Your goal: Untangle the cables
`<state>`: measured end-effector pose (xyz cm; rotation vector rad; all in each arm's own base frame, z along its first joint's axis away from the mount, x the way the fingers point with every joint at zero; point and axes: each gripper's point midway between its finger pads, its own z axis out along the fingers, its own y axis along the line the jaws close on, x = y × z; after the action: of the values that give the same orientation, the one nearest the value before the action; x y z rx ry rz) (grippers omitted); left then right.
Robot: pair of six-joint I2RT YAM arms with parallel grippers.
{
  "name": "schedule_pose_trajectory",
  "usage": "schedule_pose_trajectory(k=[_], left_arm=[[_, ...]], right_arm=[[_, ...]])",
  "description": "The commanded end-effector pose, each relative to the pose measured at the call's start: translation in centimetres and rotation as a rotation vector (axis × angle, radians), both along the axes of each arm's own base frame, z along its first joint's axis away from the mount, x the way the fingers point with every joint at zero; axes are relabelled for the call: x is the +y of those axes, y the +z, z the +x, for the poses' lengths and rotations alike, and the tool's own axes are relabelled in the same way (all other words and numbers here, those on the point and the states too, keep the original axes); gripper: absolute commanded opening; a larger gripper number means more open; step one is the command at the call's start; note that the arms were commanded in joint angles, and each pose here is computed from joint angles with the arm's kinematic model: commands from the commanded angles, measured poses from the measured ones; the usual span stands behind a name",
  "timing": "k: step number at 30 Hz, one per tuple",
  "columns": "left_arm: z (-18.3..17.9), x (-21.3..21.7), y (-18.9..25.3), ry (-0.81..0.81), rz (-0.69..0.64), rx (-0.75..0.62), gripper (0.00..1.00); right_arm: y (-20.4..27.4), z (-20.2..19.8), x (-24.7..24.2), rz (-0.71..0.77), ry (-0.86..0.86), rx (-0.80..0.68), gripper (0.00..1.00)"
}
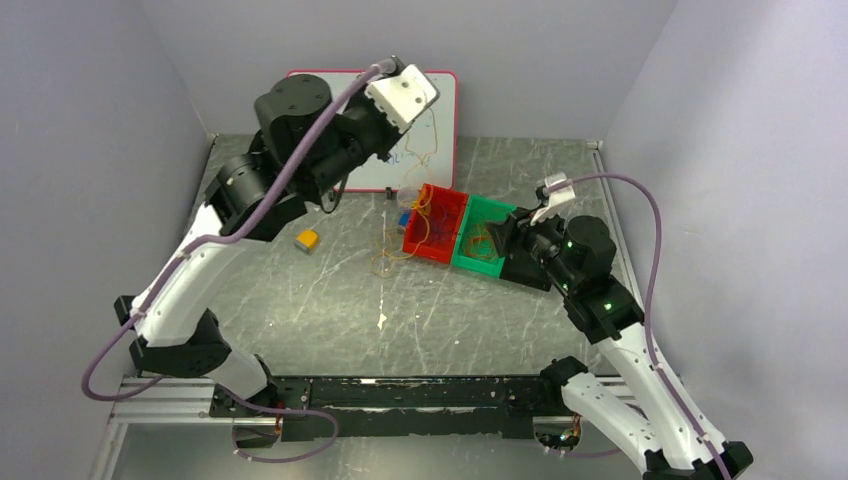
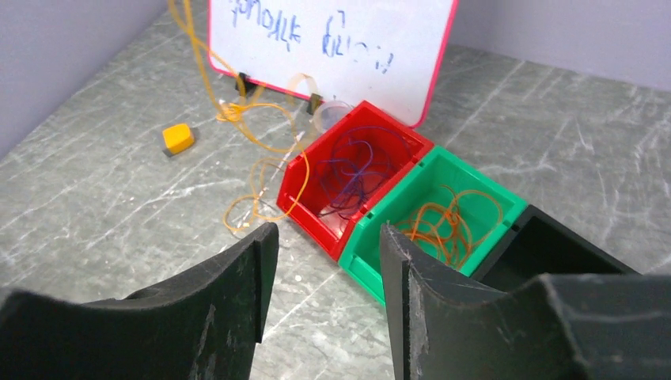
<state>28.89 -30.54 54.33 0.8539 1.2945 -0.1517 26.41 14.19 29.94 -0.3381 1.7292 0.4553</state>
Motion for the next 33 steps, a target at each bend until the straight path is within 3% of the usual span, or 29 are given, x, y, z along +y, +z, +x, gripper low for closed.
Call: schedule_pose_trajectory(k=[1,7,18,25,33], left_arm=[[-3.4,1.7,3.5,-0.102,-0.115,-0.013,0.07],[-6.8,4.6,8.4,-0.174,-0.234,-0.088,0.07],[-8.5,5.2,9.3,-0.237,-0.267,-0.099,0.07],[-8.5,5.1,9.1,-0.242,-0.265,-0.093,0.07],[-8.2,4.7,8.0,-0.239,-0.246,-0.074,0.07]], right_arm=[[1.0,-0.7,1.3,0.066,0.082,-0.093,0.54],[1.4,-1.5,3.2,0.117,0.208,-0.201,0.57],[3.2,-4.9,9.2,0.285,0.629,-0.461,0.64],[2.7,-4.2,14.0,0.228,0.684,-0.473,0.64],[7.4,-5.1,16.3,0.307,0.733,-0.556,0.63]])
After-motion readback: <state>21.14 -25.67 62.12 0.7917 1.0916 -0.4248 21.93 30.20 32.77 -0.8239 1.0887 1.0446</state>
